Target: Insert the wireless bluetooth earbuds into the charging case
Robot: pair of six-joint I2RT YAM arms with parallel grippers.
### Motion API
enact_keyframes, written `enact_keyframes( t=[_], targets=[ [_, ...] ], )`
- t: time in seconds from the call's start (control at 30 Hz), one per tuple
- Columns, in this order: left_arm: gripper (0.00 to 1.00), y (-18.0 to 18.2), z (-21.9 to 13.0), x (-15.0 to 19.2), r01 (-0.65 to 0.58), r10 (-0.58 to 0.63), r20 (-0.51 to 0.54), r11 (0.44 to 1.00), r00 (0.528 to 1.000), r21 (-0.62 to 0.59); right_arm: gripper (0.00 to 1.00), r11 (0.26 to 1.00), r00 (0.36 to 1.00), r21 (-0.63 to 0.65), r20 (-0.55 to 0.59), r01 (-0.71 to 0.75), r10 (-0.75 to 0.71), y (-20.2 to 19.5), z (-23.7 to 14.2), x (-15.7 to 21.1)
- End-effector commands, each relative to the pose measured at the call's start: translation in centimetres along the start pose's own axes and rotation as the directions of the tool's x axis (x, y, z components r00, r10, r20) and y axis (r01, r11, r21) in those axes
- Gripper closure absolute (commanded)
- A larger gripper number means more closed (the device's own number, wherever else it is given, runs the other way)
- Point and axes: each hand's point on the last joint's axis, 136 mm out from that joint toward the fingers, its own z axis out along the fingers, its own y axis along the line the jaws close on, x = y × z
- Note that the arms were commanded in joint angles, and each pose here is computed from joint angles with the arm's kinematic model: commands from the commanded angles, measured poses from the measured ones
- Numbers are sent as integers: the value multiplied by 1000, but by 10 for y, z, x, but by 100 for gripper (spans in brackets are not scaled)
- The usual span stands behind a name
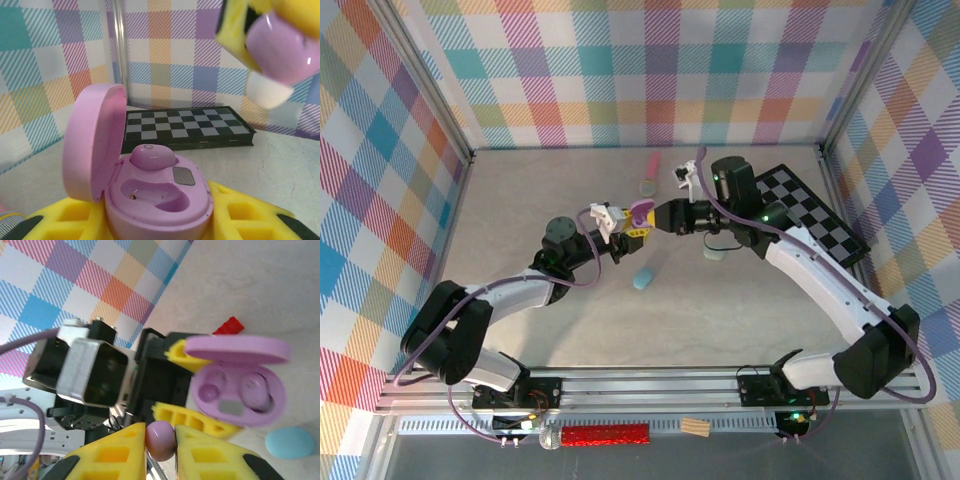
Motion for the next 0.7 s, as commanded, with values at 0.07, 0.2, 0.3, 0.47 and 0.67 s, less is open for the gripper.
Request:
enact_keyframes(
  t=[0.07, 0.2, 0.3, 0.47, 0.67],
  targets=[
    [62, -8, 9, -29, -94, 91, 95, 995, 991, 33, 80, 997, 1000, -72, 7, 18, -17, 12, 6, -15],
    [62, -11, 10, -34, -98, 93, 102, 994, 990, 46, 80, 998, 1000, -57, -8, 6, -6, 4, 12, -12],
    [62, -13, 9, -37, -108, 102, 102, 993, 989, 53, 80, 999, 1000, -41, -14, -9, 8, -3, 15, -10],
    [62, -17, 7, -38, -118, 112, 96, 991, 989, 65, 80, 999, 1000, -32, -12, -18, 17, -8, 17, -10],
    [62, -18, 4, -41, -127, 120, 99, 990, 988, 60, 81, 1000, 1000, -16, -15, -26, 25, -13, 20, -10]
  ],
)
